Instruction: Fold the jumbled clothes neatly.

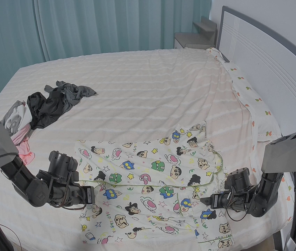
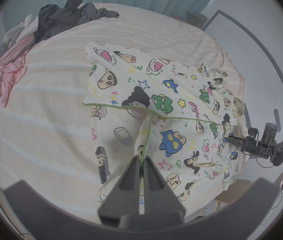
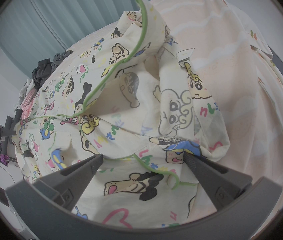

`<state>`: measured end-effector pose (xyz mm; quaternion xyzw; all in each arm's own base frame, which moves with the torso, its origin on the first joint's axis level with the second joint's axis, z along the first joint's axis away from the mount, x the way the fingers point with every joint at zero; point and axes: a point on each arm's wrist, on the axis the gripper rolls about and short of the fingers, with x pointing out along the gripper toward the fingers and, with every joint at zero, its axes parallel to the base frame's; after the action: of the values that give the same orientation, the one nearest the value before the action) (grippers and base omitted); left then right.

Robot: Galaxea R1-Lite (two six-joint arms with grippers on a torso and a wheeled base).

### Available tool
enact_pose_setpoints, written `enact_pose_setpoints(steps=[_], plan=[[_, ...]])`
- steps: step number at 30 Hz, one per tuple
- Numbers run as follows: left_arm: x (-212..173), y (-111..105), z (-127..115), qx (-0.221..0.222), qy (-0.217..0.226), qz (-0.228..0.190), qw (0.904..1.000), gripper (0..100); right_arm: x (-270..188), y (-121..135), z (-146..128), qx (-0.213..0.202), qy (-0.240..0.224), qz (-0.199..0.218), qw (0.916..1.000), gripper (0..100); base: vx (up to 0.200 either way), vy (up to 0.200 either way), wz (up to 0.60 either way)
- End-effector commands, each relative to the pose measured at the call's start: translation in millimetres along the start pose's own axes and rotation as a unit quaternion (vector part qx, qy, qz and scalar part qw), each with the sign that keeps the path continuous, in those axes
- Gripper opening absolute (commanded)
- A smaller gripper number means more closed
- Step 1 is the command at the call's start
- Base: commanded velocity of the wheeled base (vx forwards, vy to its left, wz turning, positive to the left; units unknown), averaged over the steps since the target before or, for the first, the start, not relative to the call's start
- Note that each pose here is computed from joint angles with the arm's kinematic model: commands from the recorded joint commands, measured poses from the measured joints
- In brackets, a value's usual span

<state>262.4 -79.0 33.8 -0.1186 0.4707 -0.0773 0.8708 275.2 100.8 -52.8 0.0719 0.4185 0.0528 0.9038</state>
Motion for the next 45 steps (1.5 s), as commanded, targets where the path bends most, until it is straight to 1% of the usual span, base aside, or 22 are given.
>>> enact_pose_setpoints(steps=[1, 4, 6, 7, 9, 10, 11, 16, 23, 25, 29, 36, 40, 41, 45], plan=[[-2, 14, 7, -0.007, -0.011, 0.014, 0.9998, 0, 3, 0, -1, -0.001, 0.002, -0.006, 1.0000, 100, 0.000, 0.000, 0.00], [-2, 27, 14, -0.008, -0.024, 0.024, 0.9994, 0, 4, 0, 0, 0.000, -0.001, -0.006, 1.0000, 100, 0.000, 0.000, 0.00], [-3, 30, 17, -0.011, -0.033, 0.024, 0.9991, 0, 4, 0, 0, 0.000, -0.001, -0.006, 1.0000, 100, 0.000, 0.000, 0.00], [-3, 35, 21, -0.017, -0.048, 0.023, 0.9984, 0, 4, 0, 0, 0.000, 0.000, -0.007, 1.0000, 100, 0.000, 0.000, 0.00], [-3, 35, 21, -0.017, -0.048, 0.023, 0.9984, 0, 4, 0, 0, 0.000, 0.000, -0.007, 1.0000, 100, 0.000, 0.000, 0.00], [3, 45, 24, -0.027, -0.058, 0.028, 0.9976, 0, 5, -1, -1, 0.001, 0.001, -0.008, 1.0000, 100, 0.000, 0.000, 0.00], [5, 48, 26, -0.030, -0.060, 0.031, 0.9972, 0, 5, -1, -1, 0.001, 0.001, -0.007, 1.0000, 100, 0.000, 0.000, 0.00], [17, 62, 23, -0.023, -0.043, 0.047, 0.9977, 0, 5, -1, 0, 0.002, 0.000, -0.008, 1.0000, 100, 0.000, 0.000, 0.00], [24, 65, 27, -0.026, -0.046, 0.047, 0.9975, 0, 5, -2, 1, 0.004, -0.001, -0.009, 1.0000, 100, 0.000, 0.000, 0.00], [29, 68, 34, -0.026, -0.072, 0.048, 0.9959, 0, 5, -2, 1, 0.005, -0.002, -0.008, 1.0000, 100, 0.000, 0.000, 0.00], [31, 70, 41, -0.027, -0.099, 0.046, 0.9936, 0, 5, -2, 2, 0.006, -0.003, -0.008, 0.9999, 100, 0.000, 0.000, 0.00], [37, 79, 31, -0.039, -0.078, 0.058, 0.9945, 0, 4, -4, 6, 0.013, -0.013, -0.008, 0.9998, 100, 0.000, 0.000, 0.00], [36, 82, 30, -0.044, -0.077, 0.058, 0.9944, 0, 0, -5, 8, 0.015, -0.016, -0.008, 0.9997, 100, 0.000, 0.000, 0.00], [36, 83, 30, -0.045, -0.076, 0.058, 0.9944, 100, -1, -5, 9, 0.015, -0.018, -0.008, 0.9997, 100, 0.000, 0.000, 0.00], [36, 83, 30, -0.047, -0.076, 0.057, 0.9944, 100, -2, -5, 10, 0.017, -0.021, -0.007, 0.9996, 100, 0.000, 0.000, 0.00]])
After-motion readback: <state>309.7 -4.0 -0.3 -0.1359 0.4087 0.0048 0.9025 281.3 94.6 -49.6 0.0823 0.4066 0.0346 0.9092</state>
